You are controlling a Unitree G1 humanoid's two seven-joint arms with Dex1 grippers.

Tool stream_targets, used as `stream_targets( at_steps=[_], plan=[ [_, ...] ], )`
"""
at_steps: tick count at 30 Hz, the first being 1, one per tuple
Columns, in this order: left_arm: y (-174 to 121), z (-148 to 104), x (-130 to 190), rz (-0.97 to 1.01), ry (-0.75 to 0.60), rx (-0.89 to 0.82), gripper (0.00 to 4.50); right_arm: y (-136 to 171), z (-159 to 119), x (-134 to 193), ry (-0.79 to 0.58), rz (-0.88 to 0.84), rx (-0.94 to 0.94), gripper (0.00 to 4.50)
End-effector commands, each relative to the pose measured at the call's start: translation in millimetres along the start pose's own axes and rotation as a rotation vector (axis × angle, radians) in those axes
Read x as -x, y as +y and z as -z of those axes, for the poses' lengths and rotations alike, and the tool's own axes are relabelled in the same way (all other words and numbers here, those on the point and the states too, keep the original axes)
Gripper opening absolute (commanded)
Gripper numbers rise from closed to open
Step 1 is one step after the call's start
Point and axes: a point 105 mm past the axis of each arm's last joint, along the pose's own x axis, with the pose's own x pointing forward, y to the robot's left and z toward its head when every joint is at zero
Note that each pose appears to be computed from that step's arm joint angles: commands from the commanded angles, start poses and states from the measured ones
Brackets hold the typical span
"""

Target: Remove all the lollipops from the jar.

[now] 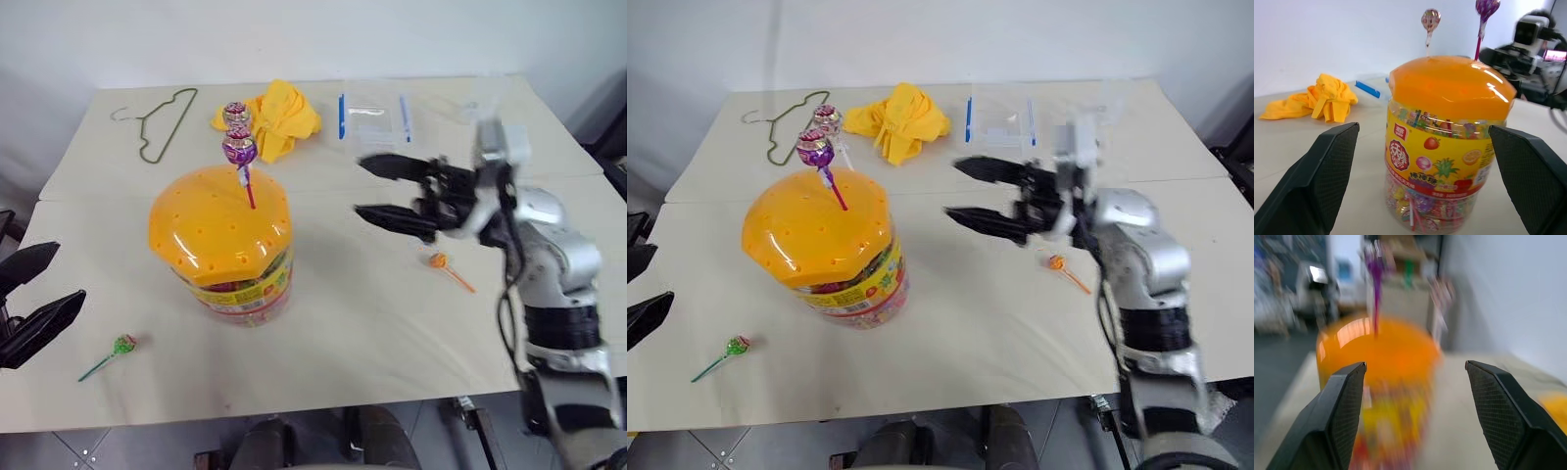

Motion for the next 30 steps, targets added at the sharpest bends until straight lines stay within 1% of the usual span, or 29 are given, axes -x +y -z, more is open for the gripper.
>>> stream_targets(
  at_steps=[1,6,7,10,17,22,23,25,26,28,30],
  plan=[
    [-8.8,-4.3,-2.4,0.036,-0.012,-0.003,4.50,1.0,-5.3,-25.3,-0.002,-0.002,-0.012,3.38],
    [-16.0,0.8,-5.1,0.056,-0.005,0.019,4.50,15.2,-3.5,-55.1,0.001,-0.091,-0.050,3.38],
    [-17.7,3.7,-5.5,0.061,0.006,0.017,4.50,18.2,1.1,-62.0,0.018,-0.108,-0.052,3.21],
    [-19.2,6.6,-7.7,0.067,0.011,0.013,4.50,18.4,8.0,-72.1,0.043,-0.110,-0.062,2.48],
    [-27.1,-0.5,-25.0,0.115,-0.023,-0.049,4.50,16.3,2.8,-75.4,0.015,-0.119,-0.064,0.04],
    [-27.1,-7.0,-33.5,0.137,-0.052,-0.085,4.50,5.2,-33.1,-55.3,-0.243,-0.142,-0.104,0.04],
    [-25.9,-8.0,-35.0,0.134,-0.057,-0.096,4.50,3.4,-36.9,-51.6,-0.267,-0.141,-0.101,0.04],
    [-28.3,-7.5,-40.8,0.178,-0.034,-0.116,4.50,-13.7,-48.0,-34.0,-0.287,-0.044,-0.099,0.04],
    [-31.2,-7.6,-44.1,0.220,-0.003,-0.136,4.50,-24.6,-48.1,-16.0,-0.230,0.027,-0.063,0.04],
    [-36.1,-9.7,-48.4,0.286,0.051,-0.173,4.50,-40.8,-38.9,19.8,-0.060,0.151,-0.001,0.04],
    [-39.9,-9.1,-48.3,0.329,0.104,-0.202,4.50,-51.6,-19.6,54.8,0.165,0.257,0.047,0.04]
  ],
)
